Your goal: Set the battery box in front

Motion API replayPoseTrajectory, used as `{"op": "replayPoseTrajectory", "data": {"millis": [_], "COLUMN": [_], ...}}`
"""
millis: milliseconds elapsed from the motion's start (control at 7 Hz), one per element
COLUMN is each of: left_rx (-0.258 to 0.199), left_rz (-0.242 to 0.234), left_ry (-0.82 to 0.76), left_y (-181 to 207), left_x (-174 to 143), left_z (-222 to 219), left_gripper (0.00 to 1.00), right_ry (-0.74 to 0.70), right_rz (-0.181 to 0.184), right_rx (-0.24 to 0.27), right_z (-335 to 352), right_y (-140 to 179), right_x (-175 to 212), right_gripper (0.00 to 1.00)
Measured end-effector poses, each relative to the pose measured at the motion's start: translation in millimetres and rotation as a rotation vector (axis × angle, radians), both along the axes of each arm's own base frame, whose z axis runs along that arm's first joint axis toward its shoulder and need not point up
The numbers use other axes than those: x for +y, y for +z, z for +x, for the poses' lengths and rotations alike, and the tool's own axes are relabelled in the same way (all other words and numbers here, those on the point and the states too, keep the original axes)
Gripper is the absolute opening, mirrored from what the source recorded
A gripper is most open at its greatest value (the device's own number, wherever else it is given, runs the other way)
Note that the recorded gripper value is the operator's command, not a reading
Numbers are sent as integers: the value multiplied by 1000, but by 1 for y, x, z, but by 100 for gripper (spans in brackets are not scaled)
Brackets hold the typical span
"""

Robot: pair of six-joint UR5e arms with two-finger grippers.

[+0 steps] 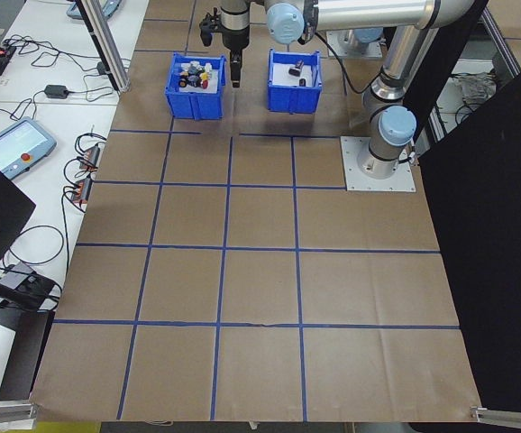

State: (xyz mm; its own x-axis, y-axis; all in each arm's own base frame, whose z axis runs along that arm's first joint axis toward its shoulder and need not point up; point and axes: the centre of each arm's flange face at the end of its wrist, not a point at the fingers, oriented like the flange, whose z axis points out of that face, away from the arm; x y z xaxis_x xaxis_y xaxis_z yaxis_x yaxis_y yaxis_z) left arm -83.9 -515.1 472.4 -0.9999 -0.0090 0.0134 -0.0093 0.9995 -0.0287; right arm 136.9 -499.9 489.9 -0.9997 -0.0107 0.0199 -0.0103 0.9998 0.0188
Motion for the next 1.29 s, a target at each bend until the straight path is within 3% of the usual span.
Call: {"op": "replayPoseTrajectory", "data": {"millis": [286,571,857,1286], "left_rx": [5,11,11,-7], "left_rz": [3,25,32,72], "left_ry": [35,226,363,724], "left_y": [-4,-10,-12,-31], "left_x": [10,26,44,96], "left_z": [-3,-21,-71,-164], "left_gripper": [100,100,100,100], "right_ry": [1,2,2,5], "right_rz": [1,-2,-6,-7], "right_rx": [0,0,0,1], "right_z": [0,0,0,0], "right_y": [-1,0,1,6], "right_x": [-1,0,0,2], "right_gripper": [100,100,100,100]}}
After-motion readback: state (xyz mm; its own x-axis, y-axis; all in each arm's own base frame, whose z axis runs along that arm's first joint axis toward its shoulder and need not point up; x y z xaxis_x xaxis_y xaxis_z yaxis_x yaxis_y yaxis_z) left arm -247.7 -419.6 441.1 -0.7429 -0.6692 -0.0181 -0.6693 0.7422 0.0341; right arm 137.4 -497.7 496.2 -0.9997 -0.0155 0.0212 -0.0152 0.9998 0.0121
